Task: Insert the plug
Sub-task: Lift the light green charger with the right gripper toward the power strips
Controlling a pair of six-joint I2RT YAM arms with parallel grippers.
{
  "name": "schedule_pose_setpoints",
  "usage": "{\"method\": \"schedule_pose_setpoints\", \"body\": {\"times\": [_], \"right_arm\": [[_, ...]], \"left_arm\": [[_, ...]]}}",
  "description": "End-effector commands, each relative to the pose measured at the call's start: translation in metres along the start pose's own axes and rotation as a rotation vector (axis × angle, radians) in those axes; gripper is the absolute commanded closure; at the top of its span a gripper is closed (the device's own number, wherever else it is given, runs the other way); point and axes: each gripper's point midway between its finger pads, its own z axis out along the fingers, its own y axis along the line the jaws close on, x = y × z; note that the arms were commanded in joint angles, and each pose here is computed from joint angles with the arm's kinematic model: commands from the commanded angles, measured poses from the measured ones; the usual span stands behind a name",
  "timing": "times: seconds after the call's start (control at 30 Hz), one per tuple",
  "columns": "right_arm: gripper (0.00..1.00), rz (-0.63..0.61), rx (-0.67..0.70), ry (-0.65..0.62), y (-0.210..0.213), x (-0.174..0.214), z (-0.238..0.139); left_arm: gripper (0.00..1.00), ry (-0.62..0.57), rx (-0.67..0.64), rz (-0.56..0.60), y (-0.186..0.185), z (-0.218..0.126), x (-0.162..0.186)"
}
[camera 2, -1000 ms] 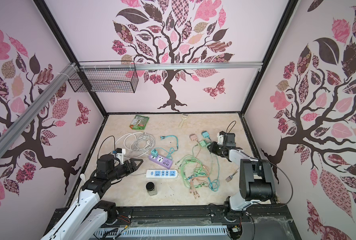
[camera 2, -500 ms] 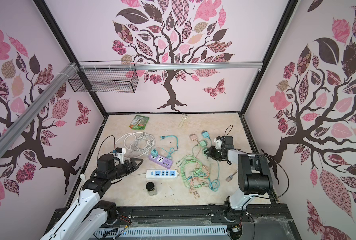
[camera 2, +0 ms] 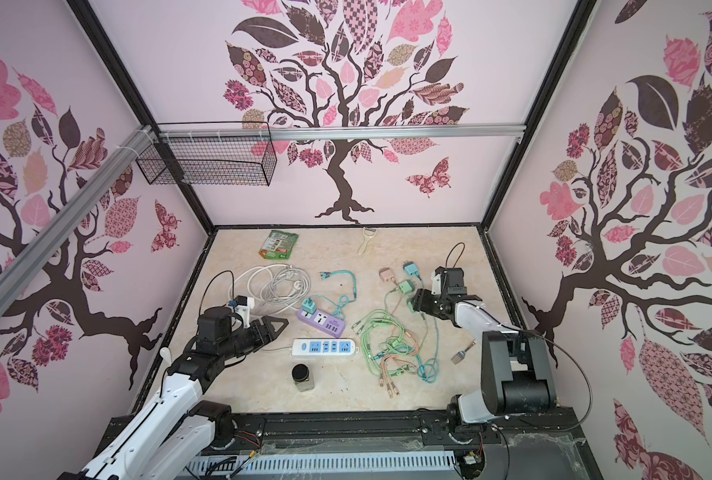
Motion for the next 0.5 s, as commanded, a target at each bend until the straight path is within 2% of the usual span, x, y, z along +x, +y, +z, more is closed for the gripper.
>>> {"method": "schedule_pose_setpoints", "body": {"times": [0.0, 0.17, 0.47], "right_arm": [[0.32, -0.119, 0.103, -0.046, 0.007, -0.022, -0.016], [0.32, -0.200, 0.138, -0.013, 0.007, -0.023, -0.014], [0.30, -0.238, 0.200, 0.075, -0.007, -0.007, 0.002]], "left_arm": [[0.28, -0.045, 0.049, 0.053, -0.021, -0.007, -0.018], [0.27, -0.054, 0.056, 0.054, -0.024, -0.009, -0.020], [0.25, -0.061, 0.063, 0.078, -0.030, -0.014, -0.022]]}}
